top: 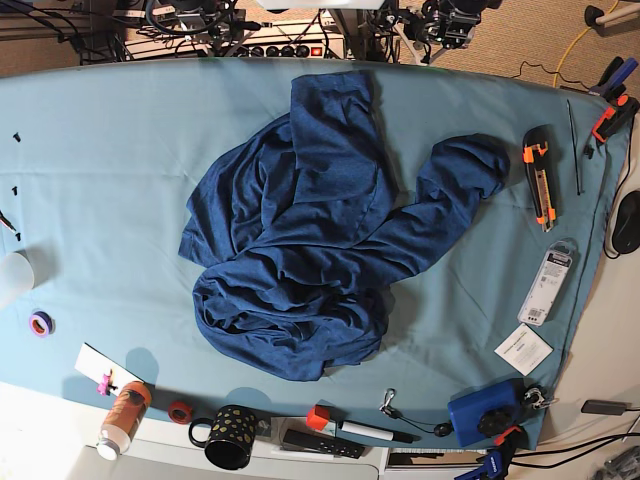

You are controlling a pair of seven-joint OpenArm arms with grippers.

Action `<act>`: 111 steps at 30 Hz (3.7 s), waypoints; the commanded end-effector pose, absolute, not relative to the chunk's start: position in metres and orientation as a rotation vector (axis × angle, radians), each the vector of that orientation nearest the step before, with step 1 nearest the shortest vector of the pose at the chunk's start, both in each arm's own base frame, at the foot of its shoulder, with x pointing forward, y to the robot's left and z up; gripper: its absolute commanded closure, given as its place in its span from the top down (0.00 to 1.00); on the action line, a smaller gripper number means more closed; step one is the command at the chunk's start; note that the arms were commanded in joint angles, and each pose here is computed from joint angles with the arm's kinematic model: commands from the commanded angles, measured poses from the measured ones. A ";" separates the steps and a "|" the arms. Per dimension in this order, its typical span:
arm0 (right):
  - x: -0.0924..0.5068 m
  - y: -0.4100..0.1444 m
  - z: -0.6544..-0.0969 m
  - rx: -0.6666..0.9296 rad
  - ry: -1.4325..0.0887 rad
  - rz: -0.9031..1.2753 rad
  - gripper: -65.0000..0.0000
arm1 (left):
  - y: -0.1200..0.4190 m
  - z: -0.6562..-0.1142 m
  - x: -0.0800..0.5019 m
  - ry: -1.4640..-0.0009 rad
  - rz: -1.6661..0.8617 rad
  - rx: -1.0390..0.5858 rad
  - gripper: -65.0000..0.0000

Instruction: Layout the t-shirt on the table in an organized manner, then fold the t-shirt properly

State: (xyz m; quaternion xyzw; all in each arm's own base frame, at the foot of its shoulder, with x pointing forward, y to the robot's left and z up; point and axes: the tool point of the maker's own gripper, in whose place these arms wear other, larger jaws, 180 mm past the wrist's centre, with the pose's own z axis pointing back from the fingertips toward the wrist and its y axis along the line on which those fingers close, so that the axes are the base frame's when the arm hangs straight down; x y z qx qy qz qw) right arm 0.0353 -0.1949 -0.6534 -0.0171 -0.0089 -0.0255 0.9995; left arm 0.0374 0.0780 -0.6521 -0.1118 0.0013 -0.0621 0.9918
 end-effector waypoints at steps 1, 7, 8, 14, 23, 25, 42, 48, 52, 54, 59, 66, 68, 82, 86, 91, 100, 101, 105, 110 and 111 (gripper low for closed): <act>0.039 -0.200 -0.652 -0.041 -0.028 -0.054 0.00 | 0.078 -0.651 0.040 -0.001 -0.129 -0.230 0.00; 0.039 -0.201 -0.652 -0.042 -0.028 -0.053 0.00 | 0.078 -0.651 0.040 -0.001 -0.129 -0.230 0.00; 0.039 -0.200 -0.652 -0.041 -0.028 -0.053 0.00 | 0.078 -0.651 0.040 -0.001 -0.129 -0.230 0.00; 0.039 -0.201 -0.652 -0.042 -0.028 -0.053 0.00 | 0.078 -0.651 0.040 -0.001 -0.129 -0.230 0.00; 0.017 -0.219 -0.648 -0.079 -0.072 0.019 0.00 | 0.088 -0.650 0.013 0.022 -0.133 -0.222 0.00; 0.008 -0.230 -0.642 -0.093 -0.093 0.036 0.00 | 0.096 -0.646 0.007 0.001 -0.139 -0.219 0.00; -0.005 -0.294 -0.522 -0.269 -0.357 0.252 0.00 | 0.134 -0.524 -0.029 -0.208 -0.272 -0.310 0.00; 0.009 -0.304 -0.473 -0.309 -0.458 0.240 0.00 | 0.132 -0.466 -0.023 -0.257 -0.429 -0.334 0.00; 0.023 -0.310 -0.445 -0.340 -0.518 0.239 0.00 | 0.123 -0.435 -0.015 -0.285 -0.513 -0.356 0.00; 0.033 -0.311 -0.431 -0.353 -0.550 0.240 0.00 | 0.117 -0.420 -0.007 -0.322 -0.546 -0.370 0.00; 0.065 -0.307 -0.395 -0.374 -0.651 0.246 0.00 | 0.097 -0.384 0.022 -0.438 -0.606 -0.401 0.00; 0.117 -0.268 -0.335 -0.355 -0.875 0.277 0.00 | 0.068 -0.333 0.054 -0.611 -0.657 -0.458 0.00; 0.133 -0.257 -0.314 -0.344 -0.950 0.288 0.00 | 0.059 -0.319 0.064 -0.664 -0.695 -0.481 0.00; 0.214 -0.238 -0.229 -0.447 -1.287 0.320 0.00 | 0.045 -0.272 0.155 -1.030 -0.718 -0.451 0.00; 0.238 -0.240 -0.206 -0.473 -1.380 0.292 0.00 | 0.036 -0.259 0.172 -1.110 -0.648 -0.465 0.00; 0.266 -0.242 -0.176 -0.501 -1.485 0.255 0.00 | 0.024 -0.243 0.191 -1.193 -0.549 -0.490 0.00; 0.289 -0.244 -0.144 -0.520 -1.577 0.216 0.00 | 0.019 -0.248 0.220 -1.218 -0.486 -0.484 0.00; 0.290 -0.245 -0.144 -0.521 -1.574 0.212 0.00 | 0.020 -0.251 0.221 -1.212 -0.485 -0.481 0.00; 0.301 -0.262 -0.170 -0.521 -1.506 0.178 0.00 | 0.022 -0.265 0.227 -1.184 -0.479 -0.472 0.00; 0.322 -0.278 -0.256 -0.386 -1.294 0.198 0.00 | 0.025 -0.281 0.232 -1.150 -0.471 -0.463 0.00; 0.325 -0.275 -0.274 -0.345 -1.251 0.226 0.00 | 0.026 -0.282 0.233 -1.149 -0.470 -0.462 0.00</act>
